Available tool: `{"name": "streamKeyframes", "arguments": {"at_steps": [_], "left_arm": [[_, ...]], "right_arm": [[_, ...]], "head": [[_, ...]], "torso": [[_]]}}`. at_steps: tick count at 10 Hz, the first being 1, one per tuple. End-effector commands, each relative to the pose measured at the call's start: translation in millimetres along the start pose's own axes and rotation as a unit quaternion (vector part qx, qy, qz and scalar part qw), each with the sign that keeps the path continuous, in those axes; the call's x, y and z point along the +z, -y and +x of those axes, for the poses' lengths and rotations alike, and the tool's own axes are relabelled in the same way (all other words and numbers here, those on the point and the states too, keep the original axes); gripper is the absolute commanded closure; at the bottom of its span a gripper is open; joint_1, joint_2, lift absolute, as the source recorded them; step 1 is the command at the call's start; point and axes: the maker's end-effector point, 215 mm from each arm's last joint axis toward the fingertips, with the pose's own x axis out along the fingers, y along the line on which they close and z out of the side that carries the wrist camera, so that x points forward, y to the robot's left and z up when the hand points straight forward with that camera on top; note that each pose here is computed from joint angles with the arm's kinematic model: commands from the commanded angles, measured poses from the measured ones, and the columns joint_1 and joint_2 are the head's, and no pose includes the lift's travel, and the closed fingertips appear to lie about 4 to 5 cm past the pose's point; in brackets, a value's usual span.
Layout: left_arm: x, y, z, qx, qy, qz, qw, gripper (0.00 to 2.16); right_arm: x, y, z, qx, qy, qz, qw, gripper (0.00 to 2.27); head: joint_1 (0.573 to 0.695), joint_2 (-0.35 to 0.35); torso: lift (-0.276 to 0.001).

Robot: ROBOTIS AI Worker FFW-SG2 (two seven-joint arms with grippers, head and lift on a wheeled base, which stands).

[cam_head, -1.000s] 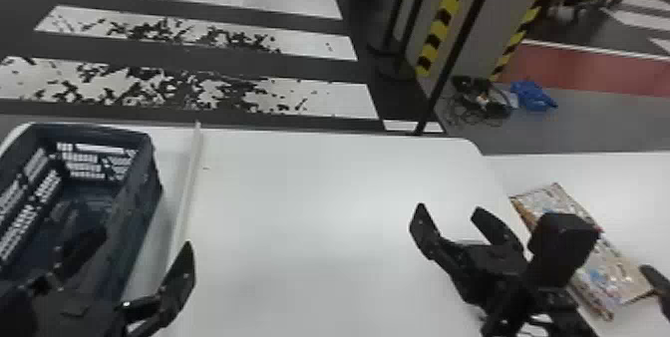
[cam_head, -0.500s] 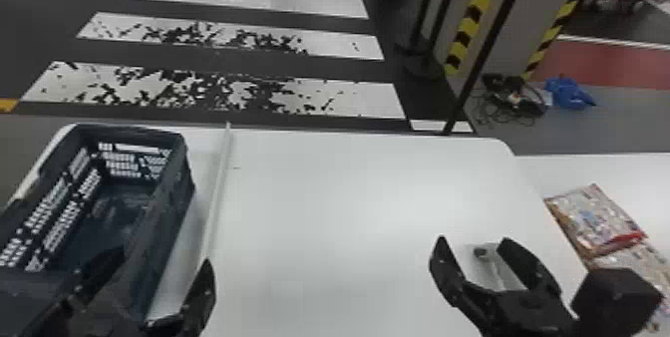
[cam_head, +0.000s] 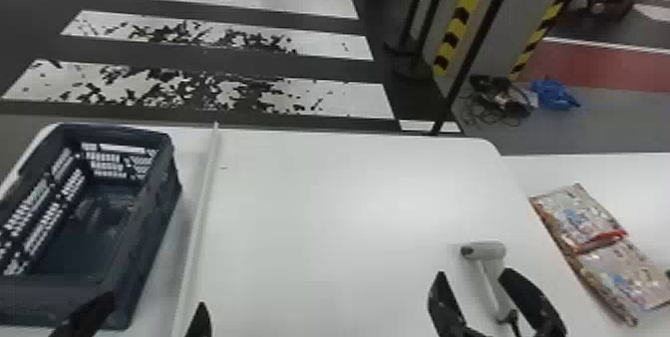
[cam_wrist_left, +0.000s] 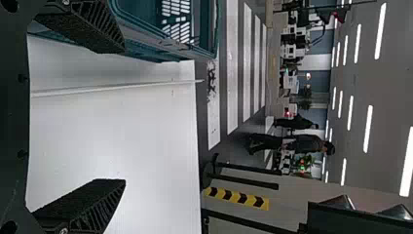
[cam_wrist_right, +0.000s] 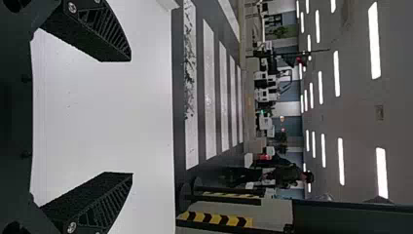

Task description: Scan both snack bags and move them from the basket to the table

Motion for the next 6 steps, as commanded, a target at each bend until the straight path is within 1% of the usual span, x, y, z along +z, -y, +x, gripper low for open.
{"name": "streamKeyframes", "arguments": {"at_steps": [1,3,5,6], "left_arm": [[-8,5,-6,-0.002,-0.005,-0.003,1.0000,0.03],[-12,6,-13,-0.002,-0.009,-0.006,0.9999,0.03],[-21,7,-14,-0.005,-0.016,-0.009,0.9998,0.03],[-22,7,-13,-0.005,-0.013,-0.010,0.9999,0.03]], "right_arm": [[6,-8,-19,0.006,0.032,-0.004,0.999,0.09],[-2,-8,-30,0.010,0.027,-0.005,1.000,0.09],[-11,-8,-34,0.010,0.021,-0.002,1.000,0.09],[-11,-11,-35,0.012,0.025,0.000,1.000,0.09]], "head": [[0.695,-0.225],[0.695,-0.231],[0.695,-0.238],[0.695,-0.241]], "torso": [[-0.098],[-0.098],[-0.098],[-0.098]]}}
